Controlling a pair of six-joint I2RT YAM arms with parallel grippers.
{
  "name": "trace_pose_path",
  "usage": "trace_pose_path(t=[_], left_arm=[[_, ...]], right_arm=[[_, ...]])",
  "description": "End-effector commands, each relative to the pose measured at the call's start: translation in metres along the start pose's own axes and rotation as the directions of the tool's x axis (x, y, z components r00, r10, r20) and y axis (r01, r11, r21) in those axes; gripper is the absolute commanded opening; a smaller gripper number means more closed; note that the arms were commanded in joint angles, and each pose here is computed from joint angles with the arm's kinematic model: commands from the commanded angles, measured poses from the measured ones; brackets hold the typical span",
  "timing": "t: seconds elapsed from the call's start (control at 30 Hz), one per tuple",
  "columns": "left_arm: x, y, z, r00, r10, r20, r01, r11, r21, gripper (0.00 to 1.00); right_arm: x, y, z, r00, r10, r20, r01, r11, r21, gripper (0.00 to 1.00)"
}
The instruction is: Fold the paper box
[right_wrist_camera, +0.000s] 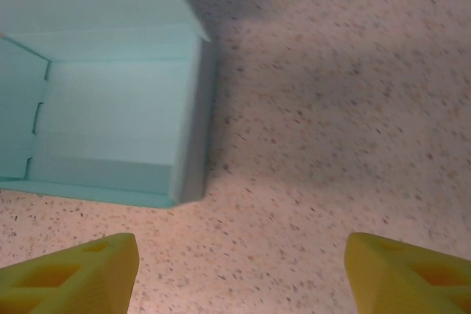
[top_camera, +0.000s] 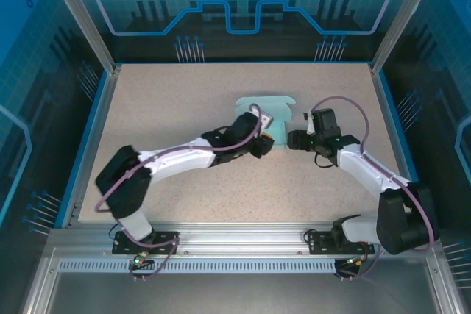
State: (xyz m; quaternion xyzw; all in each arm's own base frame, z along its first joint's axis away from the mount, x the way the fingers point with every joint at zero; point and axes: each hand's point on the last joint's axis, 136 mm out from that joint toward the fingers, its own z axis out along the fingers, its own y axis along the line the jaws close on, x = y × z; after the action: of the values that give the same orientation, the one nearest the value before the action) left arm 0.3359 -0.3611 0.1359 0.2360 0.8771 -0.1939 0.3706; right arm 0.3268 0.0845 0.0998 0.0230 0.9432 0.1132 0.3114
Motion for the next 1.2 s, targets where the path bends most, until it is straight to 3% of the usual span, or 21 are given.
trace_pose_path(t=[0.0, 0.27, 0.63, 0.93, 1.17], left_arm=[[-0.014, 0.004, 0.017, 0.999, 0.039, 0.004, -0.039, 0.998, -0.043, 0.44], [-0.007, 0.023, 0.07, 0.995, 0.065, -0.07, -0.073, 0.991, -0.113, 0.44], [-0.002, 0.05, 0.1, 0.995, 0.026, -0.096, -0.04, 0.988, -0.151, 0.48], [-0.006, 0.048, 0.095, 0.997, 0.004, -0.078, -0.014, 0.992, -0.128, 0.58], [-0.016, 0.039, 0.072, 0.999, -0.012, -0.045, 0.008, 0.997, -0.077, 0.61]], right_arm=[[-0.002, -0.013, -0.012, 0.992, 0.118, 0.047, -0.117, 0.993, -0.033, 0.75], [0.002, -0.027, -0.03, 0.988, 0.113, 0.101, -0.114, 0.993, 0.008, 0.75], [0.003, -0.022, -0.026, 0.99, 0.107, 0.094, -0.105, 0.994, -0.023, 0.75], [-0.003, -0.014, -0.027, 0.99, 0.09, 0.105, -0.086, 0.996, -0.038, 0.75], [-0.012, -0.005, -0.024, 0.991, 0.049, 0.125, -0.047, 0.999, -0.022, 0.74]])
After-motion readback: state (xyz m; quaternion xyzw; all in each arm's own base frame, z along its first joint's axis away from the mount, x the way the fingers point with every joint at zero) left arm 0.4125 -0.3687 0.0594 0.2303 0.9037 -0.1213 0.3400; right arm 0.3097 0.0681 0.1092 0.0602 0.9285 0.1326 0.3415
